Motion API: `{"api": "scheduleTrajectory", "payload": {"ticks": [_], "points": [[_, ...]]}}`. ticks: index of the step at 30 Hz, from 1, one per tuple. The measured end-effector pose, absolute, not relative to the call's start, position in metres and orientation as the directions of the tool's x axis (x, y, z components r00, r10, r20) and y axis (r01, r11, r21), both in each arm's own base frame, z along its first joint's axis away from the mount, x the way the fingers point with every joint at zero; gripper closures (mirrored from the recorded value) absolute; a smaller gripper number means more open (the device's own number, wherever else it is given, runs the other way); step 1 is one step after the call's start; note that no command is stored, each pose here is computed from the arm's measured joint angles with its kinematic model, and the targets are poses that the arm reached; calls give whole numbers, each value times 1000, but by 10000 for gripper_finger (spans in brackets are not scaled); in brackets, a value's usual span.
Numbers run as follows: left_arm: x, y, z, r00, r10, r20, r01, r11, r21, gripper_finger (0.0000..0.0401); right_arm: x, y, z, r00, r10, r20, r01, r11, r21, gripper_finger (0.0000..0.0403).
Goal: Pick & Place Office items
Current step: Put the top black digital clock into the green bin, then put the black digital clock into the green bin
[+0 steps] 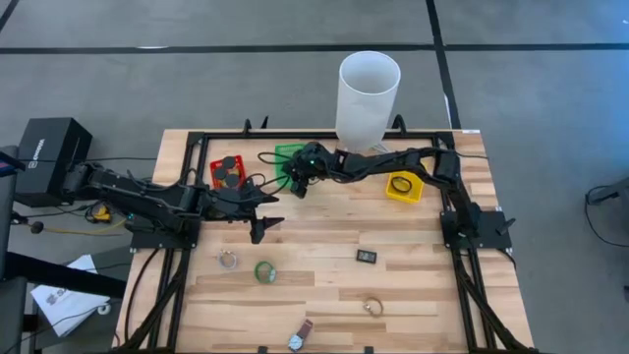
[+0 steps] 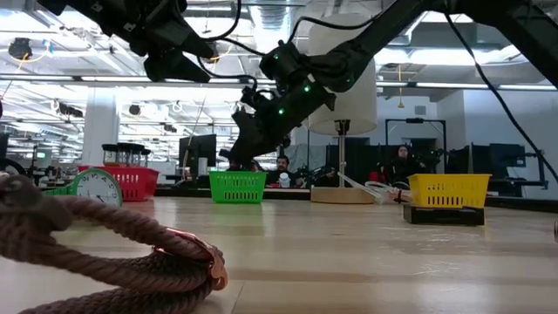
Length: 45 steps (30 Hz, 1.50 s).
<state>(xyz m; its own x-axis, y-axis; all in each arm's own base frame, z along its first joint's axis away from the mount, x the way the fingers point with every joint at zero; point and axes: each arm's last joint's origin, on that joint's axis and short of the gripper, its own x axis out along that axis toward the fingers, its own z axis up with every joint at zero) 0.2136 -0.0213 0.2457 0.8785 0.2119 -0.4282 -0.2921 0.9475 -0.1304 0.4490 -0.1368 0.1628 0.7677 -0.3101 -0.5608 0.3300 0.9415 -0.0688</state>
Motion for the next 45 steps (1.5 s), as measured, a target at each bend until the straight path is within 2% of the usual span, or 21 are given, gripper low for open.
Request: {"api": "scheduleTrajectory", "payload": {"ticks": [6,16,20,22,27,33,37,41,45], "points": [[214,-21,246,881,212,-423,-291,947,-134,103,449,-137,162,763,-313,-565,332,940,-73,221],[214,-21,247,884,211,-417,-290,947,-137,103,449,-133,161,760,-304,-574,336,941,-53,162],[214,-21,247,885,211,-415,-290,947,-138,103,450,-123,159,747,-282,-602,315,947,-53,165],[214,-21,247,886,211,-413,-290,947,-139,103,444,-117,163,701,-261,-664,304,951,-53,171],[215,-21,248,889,210,-407,-290,946,-145,103,432,-99,188,648,-226,-727,266,962,-62,181],[215,-22,248,893,209,-399,-288,946,-149,103,404,-56,232,576,-159,-802,211,977,-42,183],[215,-22,249,895,208,-394,-287,946,-152,103,380,-9,258,517,-170,-839,163,982,-99,184],[215,-22,249,896,208,-393,-286,946,-152,103,352,34,271,446,-209,-870,129,977,-169,183],[216,-22,250,900,208,-384,-285,945,-157,103,322,71,264,432,-162,-887,36,986,-163,184]]}}
